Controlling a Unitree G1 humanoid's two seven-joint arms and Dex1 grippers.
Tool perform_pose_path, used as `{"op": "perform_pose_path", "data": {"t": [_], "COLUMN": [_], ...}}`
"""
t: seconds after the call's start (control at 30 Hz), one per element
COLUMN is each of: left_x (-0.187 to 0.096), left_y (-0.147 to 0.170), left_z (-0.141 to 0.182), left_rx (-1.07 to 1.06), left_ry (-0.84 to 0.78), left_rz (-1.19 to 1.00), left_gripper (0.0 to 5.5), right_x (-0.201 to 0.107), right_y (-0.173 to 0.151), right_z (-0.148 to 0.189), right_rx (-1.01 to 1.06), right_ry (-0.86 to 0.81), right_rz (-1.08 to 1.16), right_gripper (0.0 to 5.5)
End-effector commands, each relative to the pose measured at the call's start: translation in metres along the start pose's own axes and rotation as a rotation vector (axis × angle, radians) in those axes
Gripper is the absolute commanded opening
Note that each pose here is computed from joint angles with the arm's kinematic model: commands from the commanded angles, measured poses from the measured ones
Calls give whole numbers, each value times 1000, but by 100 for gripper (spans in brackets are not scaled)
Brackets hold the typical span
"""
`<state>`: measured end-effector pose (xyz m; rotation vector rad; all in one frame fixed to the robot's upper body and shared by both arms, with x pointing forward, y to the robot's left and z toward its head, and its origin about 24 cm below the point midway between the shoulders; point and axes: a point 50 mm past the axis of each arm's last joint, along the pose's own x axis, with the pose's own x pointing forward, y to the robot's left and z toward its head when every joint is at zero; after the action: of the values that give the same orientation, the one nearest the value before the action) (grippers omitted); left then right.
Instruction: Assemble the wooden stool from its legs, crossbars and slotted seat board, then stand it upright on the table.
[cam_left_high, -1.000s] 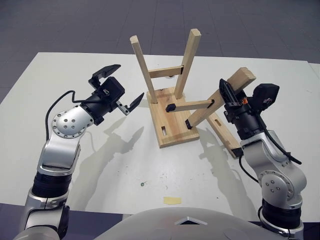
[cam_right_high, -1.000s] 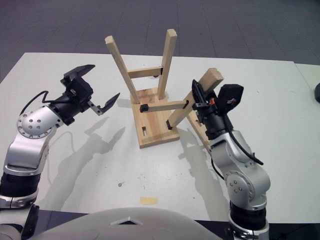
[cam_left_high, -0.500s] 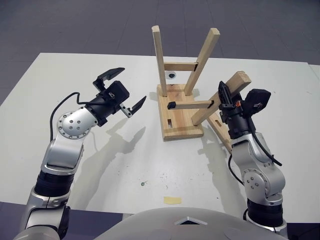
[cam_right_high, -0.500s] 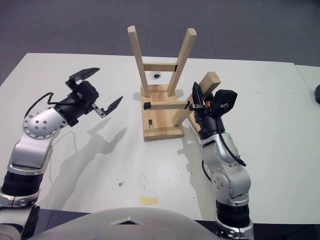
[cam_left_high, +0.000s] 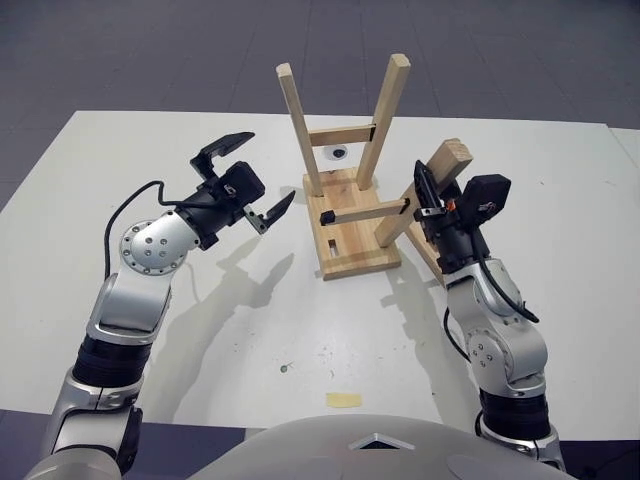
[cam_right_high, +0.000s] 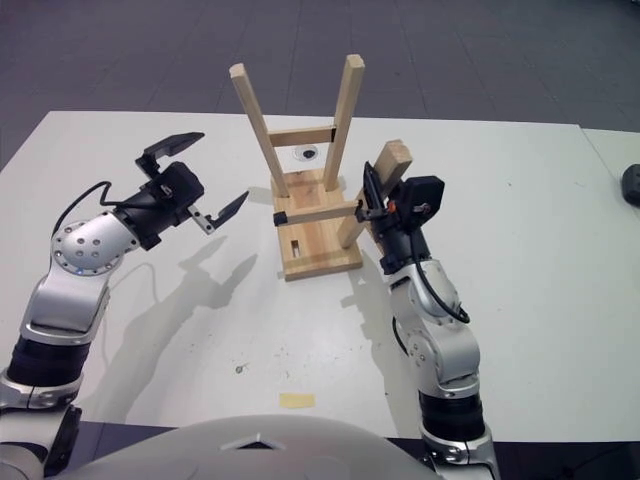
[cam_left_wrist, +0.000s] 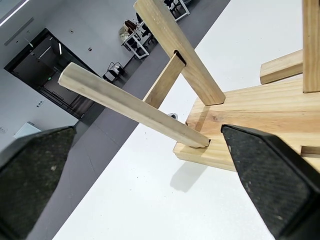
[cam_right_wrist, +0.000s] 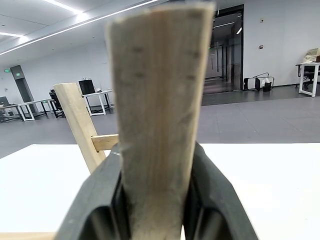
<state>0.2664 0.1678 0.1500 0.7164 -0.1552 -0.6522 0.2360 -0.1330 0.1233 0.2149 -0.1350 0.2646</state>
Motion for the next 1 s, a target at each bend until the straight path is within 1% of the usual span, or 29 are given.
{"op": "perform_pose_path", "data": {"t": [0.03,0.13,0.27,0.47,0.63,0.7,0.73,0.77,0.8,0.83,0.9,0.93,0.97,1.0], "left_x": [1,2,3,4,5,5,6,6,6,5,6,6,5,5], "left_y": [0,1,2,3,2,1,1,1,0,-1,-3,-3,-2,0], "left_z": [-1,-1,-2,-2,-2,-2,-2,-2,-2,-2,-2,-3,-3,-3], "left_rx": [1,-2,4,2,4,5,5,5,4,3,2,3,1,-4], "left_ry": [3,-1,1,-2,-5,-6,-7,-7,-6,-4,-2,0,2,6], "left_rz": [-14,-16,-16,-13,-13,-15,-16,-16,-16,-16,-17,-16,-10,-3], "left_gripper": [540,540,540,540,540,540,540,540,540,540,540,540,540,540], "right_x": [-2,4,14,32,44,46,46,49,54,59,60,55,47,42], "right_y": [1,2,5,15,17,22,23,24,20,14,-5,-14,-19,-17], "right_z": [-18,-1,30,99,168,187,191,188,172,146,79,47,24,15], "right_rx": [25,1,-24,-24,-47,-20,1,29,67,111,174,185,177,200], "right_ry": [118,47,-56,-264,-450,-496,-504,-480,-402,-290,-8,118,203,232], "right_rz": [27,40,50,83,109,131,137,139,126,100,-3,-56,-79,-65], "right_gripper": [138,172,239,324,402,428,451,466,483,495,537,537,537,537]}}
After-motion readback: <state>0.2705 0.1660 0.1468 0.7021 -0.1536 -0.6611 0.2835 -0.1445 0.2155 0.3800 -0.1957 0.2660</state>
